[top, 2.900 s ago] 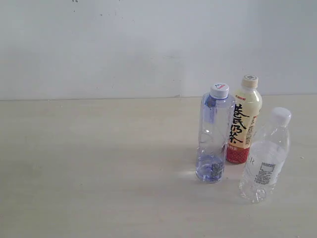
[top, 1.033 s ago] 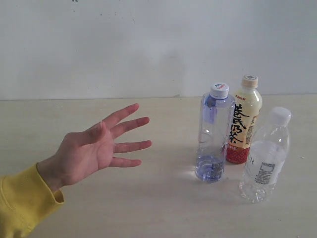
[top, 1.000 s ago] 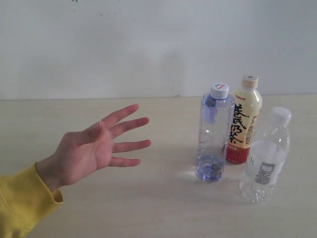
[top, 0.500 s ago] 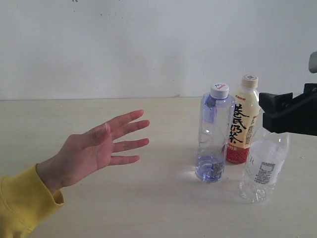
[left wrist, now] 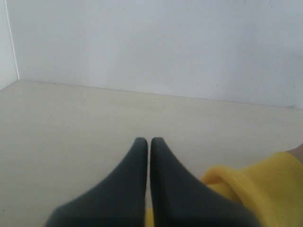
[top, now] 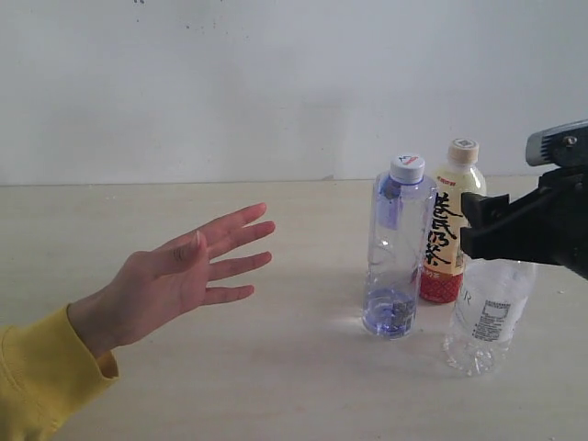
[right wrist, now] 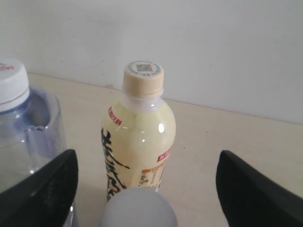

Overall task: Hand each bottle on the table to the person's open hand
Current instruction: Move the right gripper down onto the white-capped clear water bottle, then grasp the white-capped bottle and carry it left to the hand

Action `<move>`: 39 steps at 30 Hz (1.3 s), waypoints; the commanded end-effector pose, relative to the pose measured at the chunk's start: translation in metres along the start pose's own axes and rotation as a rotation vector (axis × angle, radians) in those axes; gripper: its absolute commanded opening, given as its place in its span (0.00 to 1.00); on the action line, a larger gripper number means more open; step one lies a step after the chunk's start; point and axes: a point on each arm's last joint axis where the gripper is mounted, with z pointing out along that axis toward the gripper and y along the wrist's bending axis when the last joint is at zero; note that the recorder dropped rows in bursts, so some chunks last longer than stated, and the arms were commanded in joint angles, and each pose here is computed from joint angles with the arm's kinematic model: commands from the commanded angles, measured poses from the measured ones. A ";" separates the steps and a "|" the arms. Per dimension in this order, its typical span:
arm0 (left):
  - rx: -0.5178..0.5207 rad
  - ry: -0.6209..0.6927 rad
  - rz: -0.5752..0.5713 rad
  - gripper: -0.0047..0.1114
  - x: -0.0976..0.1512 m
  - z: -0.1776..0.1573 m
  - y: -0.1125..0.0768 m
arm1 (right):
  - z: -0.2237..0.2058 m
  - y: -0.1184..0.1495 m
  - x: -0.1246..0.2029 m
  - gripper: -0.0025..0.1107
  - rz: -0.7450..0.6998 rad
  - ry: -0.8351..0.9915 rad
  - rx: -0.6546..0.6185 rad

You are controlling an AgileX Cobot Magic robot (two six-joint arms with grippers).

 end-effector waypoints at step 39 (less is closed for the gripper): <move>-0.002 -0.009 -0.003 0.08 -0.002 0.000 0.000 | -0.013 0.188 -0.089 0.02 -0.087 -0.082 -0.595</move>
